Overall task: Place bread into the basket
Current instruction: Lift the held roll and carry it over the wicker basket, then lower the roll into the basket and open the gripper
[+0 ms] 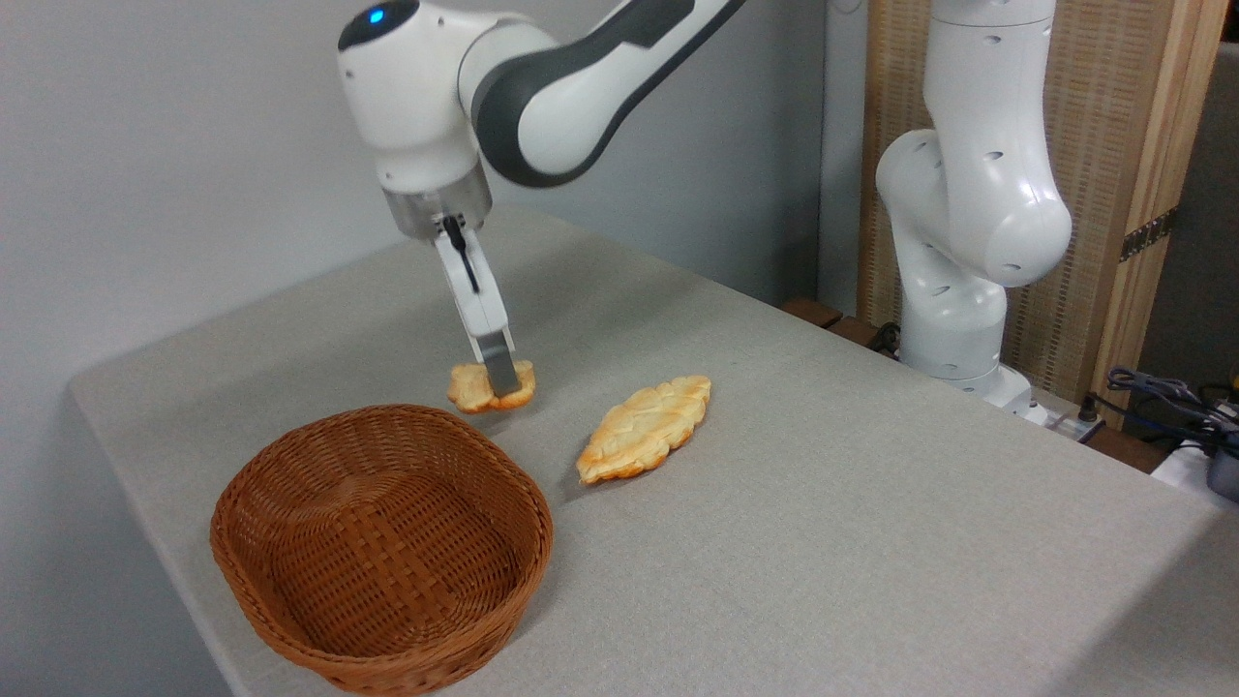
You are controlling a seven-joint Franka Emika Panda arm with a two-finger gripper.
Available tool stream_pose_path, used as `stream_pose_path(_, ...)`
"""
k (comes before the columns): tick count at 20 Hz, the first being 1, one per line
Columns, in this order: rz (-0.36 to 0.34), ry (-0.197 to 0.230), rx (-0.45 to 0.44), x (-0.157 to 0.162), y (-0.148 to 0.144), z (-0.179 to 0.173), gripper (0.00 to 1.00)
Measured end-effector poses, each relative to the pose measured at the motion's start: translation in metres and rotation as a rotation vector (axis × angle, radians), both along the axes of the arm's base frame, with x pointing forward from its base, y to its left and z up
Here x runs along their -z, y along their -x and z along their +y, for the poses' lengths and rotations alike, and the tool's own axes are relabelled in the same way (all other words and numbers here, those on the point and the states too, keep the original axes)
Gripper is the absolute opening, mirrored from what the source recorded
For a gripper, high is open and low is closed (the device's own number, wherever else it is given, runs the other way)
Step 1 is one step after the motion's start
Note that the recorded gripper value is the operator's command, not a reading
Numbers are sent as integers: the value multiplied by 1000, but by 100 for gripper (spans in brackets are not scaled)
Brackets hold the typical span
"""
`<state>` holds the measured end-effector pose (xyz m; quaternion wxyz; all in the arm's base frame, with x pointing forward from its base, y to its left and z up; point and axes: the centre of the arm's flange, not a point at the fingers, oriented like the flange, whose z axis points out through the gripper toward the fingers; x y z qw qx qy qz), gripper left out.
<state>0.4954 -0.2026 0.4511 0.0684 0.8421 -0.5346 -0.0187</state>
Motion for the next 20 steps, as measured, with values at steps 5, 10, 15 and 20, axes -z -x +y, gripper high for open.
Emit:
stream_pose_path(5, -73, 36, -59, -64, -13, 34, 26)
stream_pose_path(10, -163, 61, -124, -92, -35, 66, 53)
stream_pose_path(15, -225, 45, -150, -69, -61, 71, 100)
stream_pose_path(20, -233, 12, -144, -61, -67, 75, 100)
